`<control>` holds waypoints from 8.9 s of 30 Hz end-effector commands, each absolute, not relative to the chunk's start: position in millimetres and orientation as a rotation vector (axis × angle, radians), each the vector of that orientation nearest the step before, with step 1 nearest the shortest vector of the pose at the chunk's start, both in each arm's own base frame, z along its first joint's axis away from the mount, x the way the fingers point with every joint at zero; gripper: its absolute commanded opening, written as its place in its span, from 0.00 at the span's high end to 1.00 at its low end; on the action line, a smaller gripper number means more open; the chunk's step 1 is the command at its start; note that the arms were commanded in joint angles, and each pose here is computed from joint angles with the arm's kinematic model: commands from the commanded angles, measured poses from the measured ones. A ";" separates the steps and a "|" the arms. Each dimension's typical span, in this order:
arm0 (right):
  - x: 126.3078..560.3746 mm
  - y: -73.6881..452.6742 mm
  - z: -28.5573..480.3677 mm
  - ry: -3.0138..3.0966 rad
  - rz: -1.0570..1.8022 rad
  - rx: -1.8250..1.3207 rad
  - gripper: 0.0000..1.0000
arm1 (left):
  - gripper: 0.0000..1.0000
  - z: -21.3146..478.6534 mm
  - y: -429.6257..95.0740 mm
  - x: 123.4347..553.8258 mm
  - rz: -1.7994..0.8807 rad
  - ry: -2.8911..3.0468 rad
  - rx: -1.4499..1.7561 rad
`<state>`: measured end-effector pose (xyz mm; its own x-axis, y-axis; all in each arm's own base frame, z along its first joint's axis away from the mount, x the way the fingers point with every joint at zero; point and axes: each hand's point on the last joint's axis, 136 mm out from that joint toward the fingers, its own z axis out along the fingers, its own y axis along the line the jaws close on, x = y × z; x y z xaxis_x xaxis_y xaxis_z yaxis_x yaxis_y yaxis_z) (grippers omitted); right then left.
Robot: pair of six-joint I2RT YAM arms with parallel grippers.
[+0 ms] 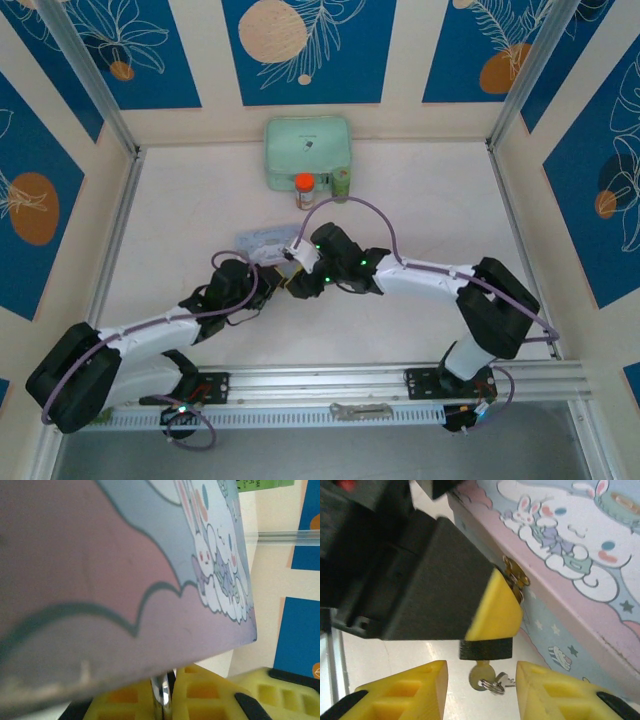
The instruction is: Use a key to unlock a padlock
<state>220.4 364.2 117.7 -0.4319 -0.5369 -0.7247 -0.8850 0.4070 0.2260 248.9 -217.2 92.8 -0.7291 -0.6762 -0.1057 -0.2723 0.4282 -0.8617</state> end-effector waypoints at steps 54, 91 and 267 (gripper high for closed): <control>239.0 372.9 123.7 2.267 1.749 -1.079 1.00 | 1.00 134.7 -248.3 238.9 -1.427 2.157 -0.361; 254.7 319.7 123.0 2.417 1.281 -0.786 0.53 | 1.00 47.1 -226.5 243.4 -1.057 2.384 -0.328; 311.3 164.3 58.8 2.735 -0.055 -0.385 1.00 | 0.00 143.6 -79.3 334.2 -0.802 2.014 -0.654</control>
<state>311.6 171.9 67.9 -0.8617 -0.3150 -0.3977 -0.3147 0.9468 -0.0681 339.3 -84.6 143.5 -0.5160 -0.6844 -0.5151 -0.1335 0.6582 -0.7409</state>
